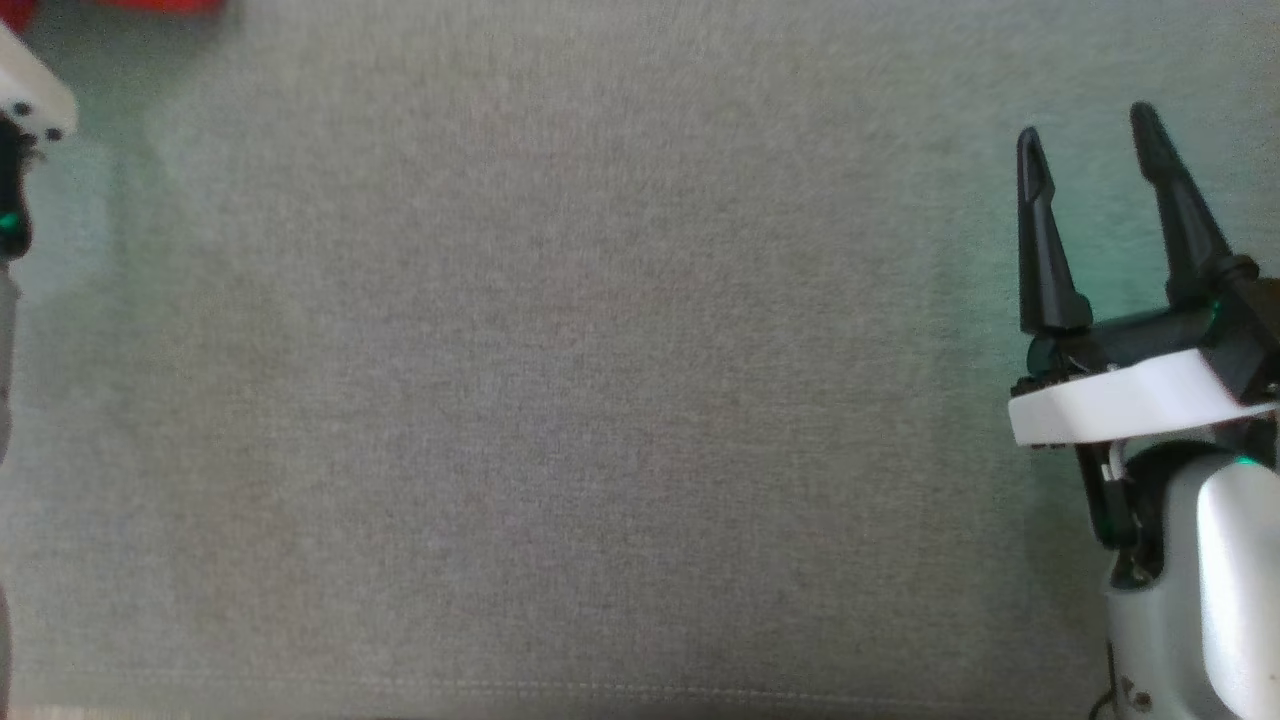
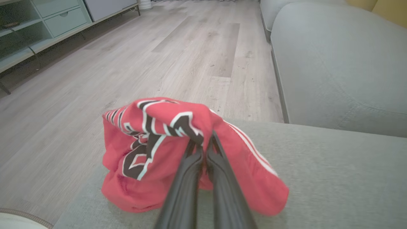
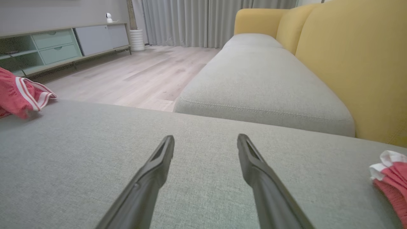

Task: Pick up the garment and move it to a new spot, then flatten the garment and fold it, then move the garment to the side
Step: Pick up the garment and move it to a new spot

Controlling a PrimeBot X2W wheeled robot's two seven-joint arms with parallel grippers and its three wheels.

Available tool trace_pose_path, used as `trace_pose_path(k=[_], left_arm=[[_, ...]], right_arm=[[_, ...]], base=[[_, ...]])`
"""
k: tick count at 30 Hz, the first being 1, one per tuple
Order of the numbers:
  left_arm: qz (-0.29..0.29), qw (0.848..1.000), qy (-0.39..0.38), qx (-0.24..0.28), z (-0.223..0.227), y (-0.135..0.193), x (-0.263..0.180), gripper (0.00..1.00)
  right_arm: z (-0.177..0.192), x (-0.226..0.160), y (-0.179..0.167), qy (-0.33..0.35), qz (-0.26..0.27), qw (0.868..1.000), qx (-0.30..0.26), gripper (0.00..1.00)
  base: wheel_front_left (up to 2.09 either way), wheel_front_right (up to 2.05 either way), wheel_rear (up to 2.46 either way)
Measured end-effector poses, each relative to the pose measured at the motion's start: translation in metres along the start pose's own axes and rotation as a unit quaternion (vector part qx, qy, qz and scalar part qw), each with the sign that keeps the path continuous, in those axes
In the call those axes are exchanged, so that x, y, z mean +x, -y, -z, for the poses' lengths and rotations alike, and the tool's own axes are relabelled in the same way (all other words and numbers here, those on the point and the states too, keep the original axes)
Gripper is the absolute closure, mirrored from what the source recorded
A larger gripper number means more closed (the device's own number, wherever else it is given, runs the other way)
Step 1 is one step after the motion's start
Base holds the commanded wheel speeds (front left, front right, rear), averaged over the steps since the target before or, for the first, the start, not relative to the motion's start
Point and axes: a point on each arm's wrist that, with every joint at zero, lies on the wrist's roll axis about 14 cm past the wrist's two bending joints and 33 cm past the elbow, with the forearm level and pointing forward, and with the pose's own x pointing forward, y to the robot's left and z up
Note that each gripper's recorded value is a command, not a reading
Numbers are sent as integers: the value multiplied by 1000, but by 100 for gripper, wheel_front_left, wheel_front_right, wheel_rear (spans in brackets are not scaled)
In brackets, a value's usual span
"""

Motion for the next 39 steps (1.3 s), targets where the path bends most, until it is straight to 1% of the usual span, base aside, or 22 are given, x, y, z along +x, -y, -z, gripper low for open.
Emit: trace_pose_path(k=[4,6,9,11,14,16,18,20,22,24,25,26,27,29,30,31,33,34,35,37,38,39], left_arm=[[49,997,41,33,-41,30,-18,100],[79,994,61,46,-60,51,-30,100],[131,985,94,64,-89,92,-53,100],[170,976,120,65,-109,125,-72,100],[243,956,159,45,-138,183,-108,100],[294,938,182,20,-153,222,-136,100],[344,918,195,7,-159,258,-162,100],[390,900,195,-3,-153,291,-184,100],[428,886,179,-23,-136,317,-201,100],[450,878,153,-48,-110,333,-209,100],[454,879,134,-60,-92,337,-208,100],[448,884,115,-74,-73,335,-203,100],[437,890,94,-87,-53,332,-197,100],[402,908,49,-107,-7,318,-181,100],[402,908,49,-107,-7,318,-181,100],[382,917,29,-111,17,309,-175,100],[344,933,-5,-102,60,290,-164,100],[322,941,-19,-104,78,279,-159,87],[306,946,-29,-102,92,270,-155,62],[284,954,-38,-91,110,256,-151,8],[275,957,-35,-90,113,251,-149,0],[269,958,-30,-89,113,248,-148,0]], right_arm=[[-16,-15,5,20,10,1000,13,0],[-24,-26,9,29,18,999,20,0],[-29,-47,17,36,34,998,31,0],[-30,-63,21,40,46,997,39,0],[-36,-86,30,53,65,995,49,0],[-40,-100,36,63,78,993,55,0],[-43,-113,43,72,93,991,59,0],[-42,-124,51,74,109,989,61,0],[-39,-133,56,73,120,988,66,0],[-33,-138,59,68,127,987,73,0],[-30,-139,61,66,130,987,74,0],[-27,-139,61,62,132,986,76,0],[-24,-139,62,60,133,986,79,0],[-18,-138,63,52,135,986,82,0],[-18,-138,63,52,135,986,82,0],[-15,-138,63,50,137,986,82,0],[-9,-137,65,42,139,986,84,0],[-7,-136,66,39,140,986,84,0],[-5,-135,66,37,140,986,84,0],[-1,-135,66,33,141,986,85,0],[0,-134,66,32,141,986,85,0],[0,-134,66,30,140,986,85,0]], base=[[0,0,0],[0,0,0],[0,0,0],[0,0,0],[0,0,0],[0,0,0],[0,0,0],[0,0,0],[0,0,0],[0,0,0],[0,0,0],[0,0,0],[0,0,0],[0,0,0],[0,0,0],[0,0,0],[0,0,0],[0,0,0],[0,0,0],[0,0,0],[0,0,0],[0,0,0]])
